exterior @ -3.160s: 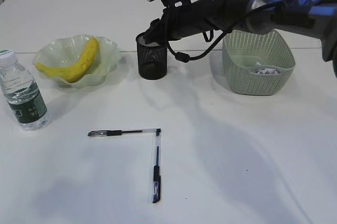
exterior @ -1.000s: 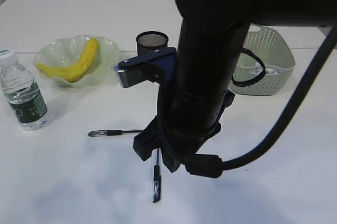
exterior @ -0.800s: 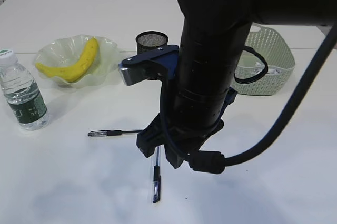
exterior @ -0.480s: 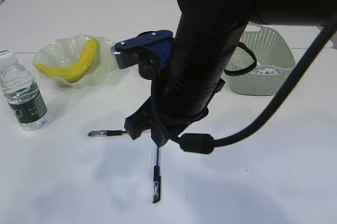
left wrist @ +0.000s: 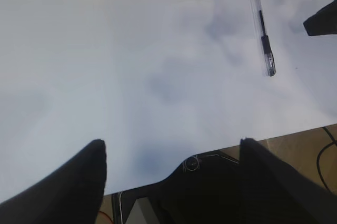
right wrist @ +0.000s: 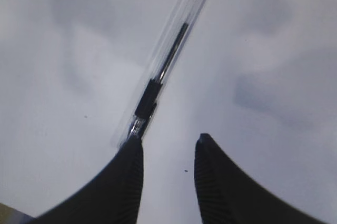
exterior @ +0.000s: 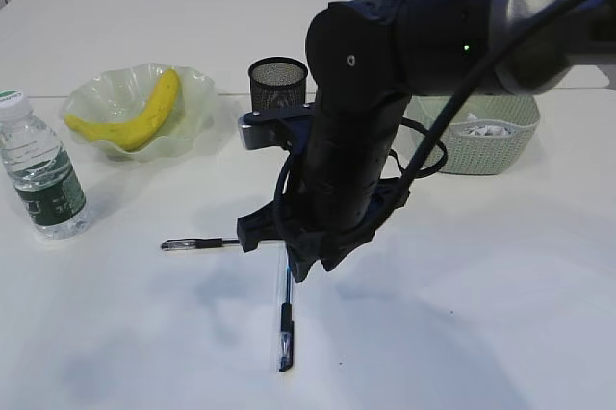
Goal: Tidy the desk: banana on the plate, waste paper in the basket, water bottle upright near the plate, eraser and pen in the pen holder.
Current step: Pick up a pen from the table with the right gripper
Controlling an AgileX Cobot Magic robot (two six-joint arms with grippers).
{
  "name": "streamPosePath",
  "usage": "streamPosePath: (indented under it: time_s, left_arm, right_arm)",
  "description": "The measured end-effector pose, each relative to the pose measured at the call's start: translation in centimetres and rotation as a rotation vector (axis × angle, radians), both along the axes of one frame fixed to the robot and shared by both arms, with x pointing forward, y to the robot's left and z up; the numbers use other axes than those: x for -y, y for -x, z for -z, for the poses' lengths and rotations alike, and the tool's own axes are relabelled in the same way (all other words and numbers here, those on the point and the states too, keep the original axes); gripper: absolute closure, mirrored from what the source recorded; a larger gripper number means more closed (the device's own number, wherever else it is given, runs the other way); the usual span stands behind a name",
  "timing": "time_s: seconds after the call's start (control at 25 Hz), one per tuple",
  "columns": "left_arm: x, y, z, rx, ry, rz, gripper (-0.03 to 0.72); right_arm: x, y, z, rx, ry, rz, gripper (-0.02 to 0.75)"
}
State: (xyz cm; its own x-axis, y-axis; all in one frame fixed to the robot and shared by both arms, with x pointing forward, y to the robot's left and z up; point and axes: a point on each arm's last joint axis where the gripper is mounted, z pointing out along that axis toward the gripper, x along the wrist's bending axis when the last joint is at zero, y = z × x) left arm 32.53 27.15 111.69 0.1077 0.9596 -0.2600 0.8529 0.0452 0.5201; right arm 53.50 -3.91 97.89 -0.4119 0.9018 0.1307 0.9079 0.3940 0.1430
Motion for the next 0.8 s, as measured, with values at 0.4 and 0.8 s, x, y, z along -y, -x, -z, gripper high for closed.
streamPosePath:
  time_s: [0.4, 0.8]
  left_arm:
    - [0.0, 0.0, 0.0, 0.0, 0.0, 0.0, 0.127]
    - [0.0, 0.0, 0.0, 0.0, 0.001, 0.0, 0.127]
  right_arm:
    - [-1.4, -4.3, 0.9, -0.083, 0.021, 0.116, 0.489]
    - [-3.5, -7.1, 2.8, -0.091, 0.015, 0.242, 0.489]
